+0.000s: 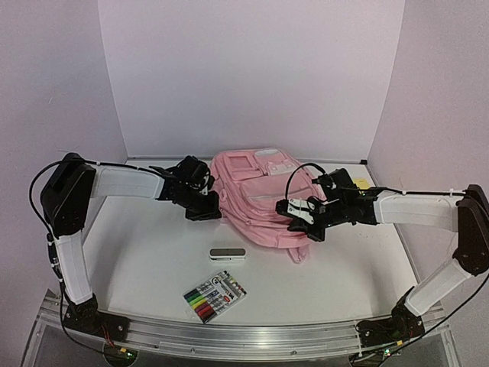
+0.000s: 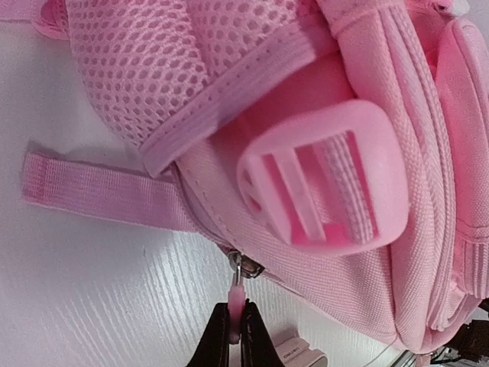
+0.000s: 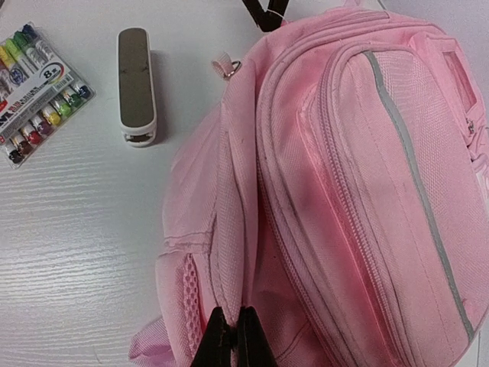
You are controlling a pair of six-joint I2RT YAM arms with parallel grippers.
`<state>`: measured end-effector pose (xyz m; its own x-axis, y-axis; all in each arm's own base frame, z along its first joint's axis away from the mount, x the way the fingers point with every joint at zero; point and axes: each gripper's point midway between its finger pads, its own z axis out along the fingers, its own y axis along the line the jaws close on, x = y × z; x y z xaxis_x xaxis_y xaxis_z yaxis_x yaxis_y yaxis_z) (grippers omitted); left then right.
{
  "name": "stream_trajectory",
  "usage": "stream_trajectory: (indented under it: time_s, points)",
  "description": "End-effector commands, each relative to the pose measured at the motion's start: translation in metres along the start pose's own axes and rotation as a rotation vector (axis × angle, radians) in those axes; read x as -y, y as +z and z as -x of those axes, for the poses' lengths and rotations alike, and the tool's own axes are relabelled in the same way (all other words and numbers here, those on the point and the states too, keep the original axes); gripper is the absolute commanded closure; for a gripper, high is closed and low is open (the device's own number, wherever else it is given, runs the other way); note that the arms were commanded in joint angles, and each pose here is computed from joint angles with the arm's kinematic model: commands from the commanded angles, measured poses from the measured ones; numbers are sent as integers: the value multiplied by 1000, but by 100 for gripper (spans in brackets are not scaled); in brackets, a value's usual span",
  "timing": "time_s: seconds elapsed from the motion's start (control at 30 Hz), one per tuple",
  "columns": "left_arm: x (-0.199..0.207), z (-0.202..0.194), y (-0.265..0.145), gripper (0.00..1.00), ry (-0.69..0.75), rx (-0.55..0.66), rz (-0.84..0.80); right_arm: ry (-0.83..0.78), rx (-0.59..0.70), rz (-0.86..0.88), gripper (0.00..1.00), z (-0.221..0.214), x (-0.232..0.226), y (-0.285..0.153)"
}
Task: Pack the student bag
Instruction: Zip the student bag at the center of the board.
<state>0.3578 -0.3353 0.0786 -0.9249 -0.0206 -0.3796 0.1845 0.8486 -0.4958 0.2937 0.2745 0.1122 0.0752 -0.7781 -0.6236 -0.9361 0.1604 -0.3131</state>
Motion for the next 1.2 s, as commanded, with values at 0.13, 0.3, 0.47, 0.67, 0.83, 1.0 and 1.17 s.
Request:
stream_trajectory:
  time_s: [0.13, 0.3, 0.47, 0.67, 0.83, 1.0, 1.17]
  points:
    - [-44, 67, -28, 100, -36, 194, 117, 28, -25, 45, 100, -5, -11, -15]
    - [-59, 79, -26, 100, -69, 209, 129, 51, -13, 78, 100, -1, -16, -16]
    - [-73, 92, -17, 100, -71, 216, 119, 38, -40, 80, 100, -8, -20, -20]
    - [-59, 108, -8, 100, -9, 210, 42, 109, -8, 93, 100, 5, -17, -22]
    - [-33, 120, -22, 79, 14, 199, -33, 237, 49, 114, 100, 42, -6, 7]
    - [-24, 118, -49, 49, -37, 191, -34, 327, 132, 157, 97, 93, -3, 35]
    - [-22, 105, -80, 29, -96, 210, -33, 436, 212, 147, 51, 139, 24, 35]
